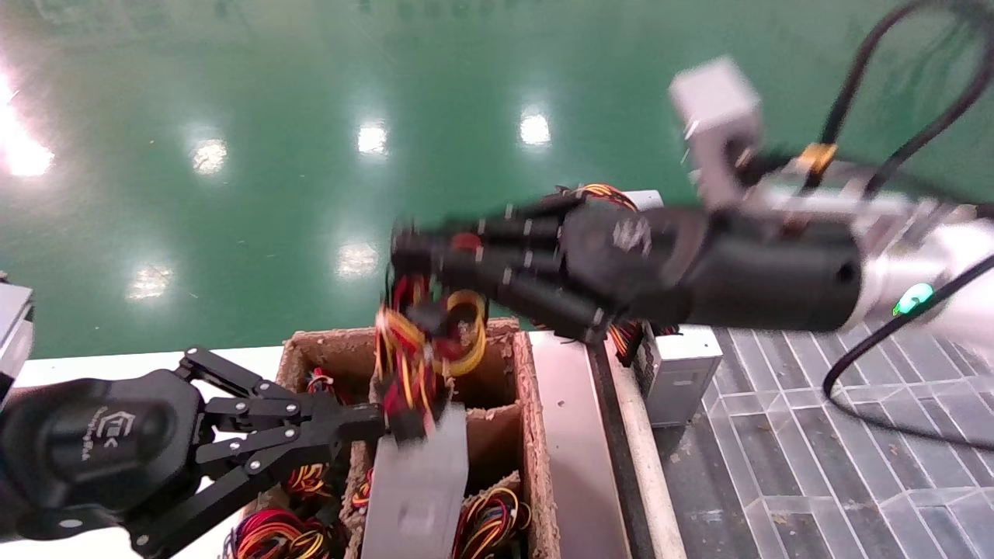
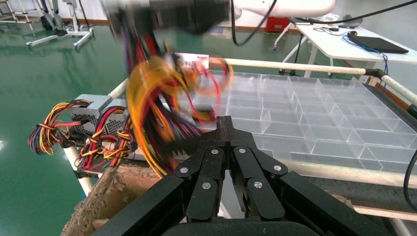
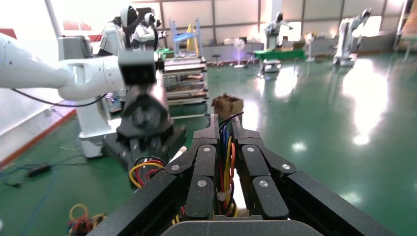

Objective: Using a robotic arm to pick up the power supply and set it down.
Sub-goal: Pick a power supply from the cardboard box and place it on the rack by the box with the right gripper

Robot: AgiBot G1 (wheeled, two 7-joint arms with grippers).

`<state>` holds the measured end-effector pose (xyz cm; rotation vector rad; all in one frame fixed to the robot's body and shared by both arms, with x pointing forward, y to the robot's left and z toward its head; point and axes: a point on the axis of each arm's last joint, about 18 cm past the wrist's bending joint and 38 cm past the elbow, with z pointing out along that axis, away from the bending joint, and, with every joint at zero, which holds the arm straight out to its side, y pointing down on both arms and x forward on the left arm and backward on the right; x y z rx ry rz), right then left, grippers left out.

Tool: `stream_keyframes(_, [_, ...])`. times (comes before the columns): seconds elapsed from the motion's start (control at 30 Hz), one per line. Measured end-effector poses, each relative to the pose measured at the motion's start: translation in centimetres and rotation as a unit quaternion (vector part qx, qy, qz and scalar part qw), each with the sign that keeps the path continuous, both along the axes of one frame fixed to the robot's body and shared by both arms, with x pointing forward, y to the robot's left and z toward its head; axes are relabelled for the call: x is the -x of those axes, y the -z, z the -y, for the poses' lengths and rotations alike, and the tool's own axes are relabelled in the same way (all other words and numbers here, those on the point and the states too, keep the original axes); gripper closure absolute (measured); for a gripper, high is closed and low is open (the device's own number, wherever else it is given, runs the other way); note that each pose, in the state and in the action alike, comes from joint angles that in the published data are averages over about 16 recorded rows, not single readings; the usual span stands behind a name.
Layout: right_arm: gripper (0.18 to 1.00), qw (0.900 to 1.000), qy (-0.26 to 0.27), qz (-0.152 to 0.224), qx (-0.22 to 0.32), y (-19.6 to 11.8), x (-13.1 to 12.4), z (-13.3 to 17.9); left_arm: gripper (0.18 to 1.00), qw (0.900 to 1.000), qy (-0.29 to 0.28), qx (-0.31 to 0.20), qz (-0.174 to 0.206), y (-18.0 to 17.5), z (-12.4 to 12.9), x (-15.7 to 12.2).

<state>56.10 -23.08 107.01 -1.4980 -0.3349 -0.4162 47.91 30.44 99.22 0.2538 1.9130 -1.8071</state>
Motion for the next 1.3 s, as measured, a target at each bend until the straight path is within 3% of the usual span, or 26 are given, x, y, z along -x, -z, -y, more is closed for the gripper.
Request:
stream_keyframes(0.33, [0.961,0.998,0.018,0.059,-0.017,-4.7,3.3,3.4,0.993,1.0,0.0,0.0,0.0,0.0,0.0,0.0])
stream_keyframes(0.63, [0.962,0.995,0.06,0.078,-0.02,-6.1,7.3,7.9,0.993,1.0,0.0,0.0,0.0,0.0,0.0,0.0])
stream_keyframes(1.07, [0.962,0.986,0.158,0.05,-0.031,-4.1,13.9,13.8,0.993,1.0,0.0,0.0,0.0,0.0,0.0,0.0])
stream_keyframes(1.3, [0.963,0.976,0.213,0.021,-0.043,-1.9,15.9,16.4,0.993,1.0,0.0,0.0,0.0,0.0,0.0,0.0])
